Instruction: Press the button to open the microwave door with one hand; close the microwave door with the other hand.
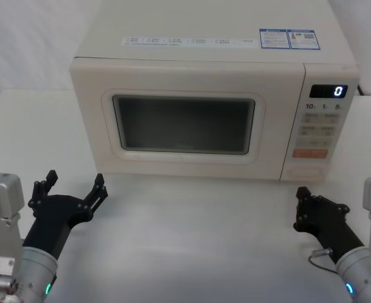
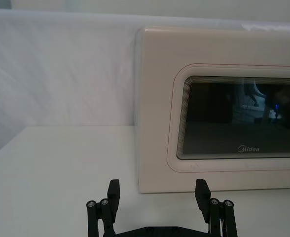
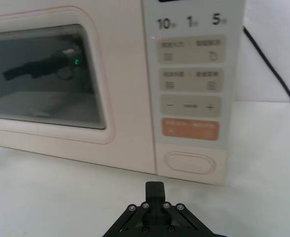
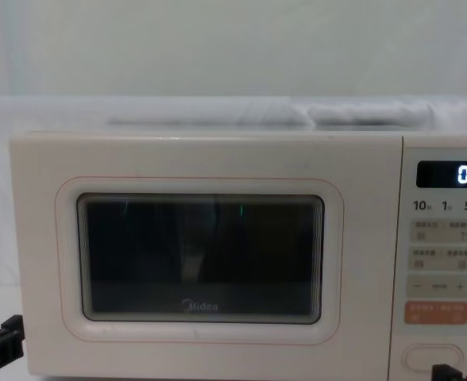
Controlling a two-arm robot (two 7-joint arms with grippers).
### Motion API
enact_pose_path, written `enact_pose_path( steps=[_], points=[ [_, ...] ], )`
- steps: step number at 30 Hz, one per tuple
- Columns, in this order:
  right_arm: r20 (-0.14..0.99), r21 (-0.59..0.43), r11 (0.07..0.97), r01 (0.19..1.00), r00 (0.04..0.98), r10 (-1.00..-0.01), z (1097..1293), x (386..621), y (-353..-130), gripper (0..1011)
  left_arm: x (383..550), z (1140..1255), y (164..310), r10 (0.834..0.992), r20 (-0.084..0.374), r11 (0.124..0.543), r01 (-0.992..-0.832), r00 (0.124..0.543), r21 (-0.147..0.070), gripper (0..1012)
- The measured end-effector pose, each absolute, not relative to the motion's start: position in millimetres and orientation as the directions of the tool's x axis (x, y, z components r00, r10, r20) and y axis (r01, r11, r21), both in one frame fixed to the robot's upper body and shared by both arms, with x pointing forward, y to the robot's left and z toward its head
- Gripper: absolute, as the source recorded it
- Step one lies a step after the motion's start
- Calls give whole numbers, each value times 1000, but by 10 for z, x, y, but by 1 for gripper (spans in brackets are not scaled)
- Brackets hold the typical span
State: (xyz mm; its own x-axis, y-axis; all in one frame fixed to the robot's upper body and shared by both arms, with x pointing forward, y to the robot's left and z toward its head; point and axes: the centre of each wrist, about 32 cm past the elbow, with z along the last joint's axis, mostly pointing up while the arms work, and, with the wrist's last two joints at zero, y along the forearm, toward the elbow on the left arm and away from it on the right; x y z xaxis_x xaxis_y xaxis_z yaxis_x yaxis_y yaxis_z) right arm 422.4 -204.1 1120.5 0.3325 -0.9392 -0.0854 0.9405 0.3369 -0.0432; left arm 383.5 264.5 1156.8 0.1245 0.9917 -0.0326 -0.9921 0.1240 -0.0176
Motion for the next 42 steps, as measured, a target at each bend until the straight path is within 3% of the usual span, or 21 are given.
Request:
enact_pose_path(
  steps=[19,42],
  points=[
    [-91,-59,303,951,297,-951,11166,4441,-2121,0,3835,11568,2645,992,-33,124,-992,125,-18,1001],
    [-83,-99,318,943,310,-947,11378,4418,-2106,0,3835,11568,2645,992,-33,124,-992,125,-18,1001]
  ],
)
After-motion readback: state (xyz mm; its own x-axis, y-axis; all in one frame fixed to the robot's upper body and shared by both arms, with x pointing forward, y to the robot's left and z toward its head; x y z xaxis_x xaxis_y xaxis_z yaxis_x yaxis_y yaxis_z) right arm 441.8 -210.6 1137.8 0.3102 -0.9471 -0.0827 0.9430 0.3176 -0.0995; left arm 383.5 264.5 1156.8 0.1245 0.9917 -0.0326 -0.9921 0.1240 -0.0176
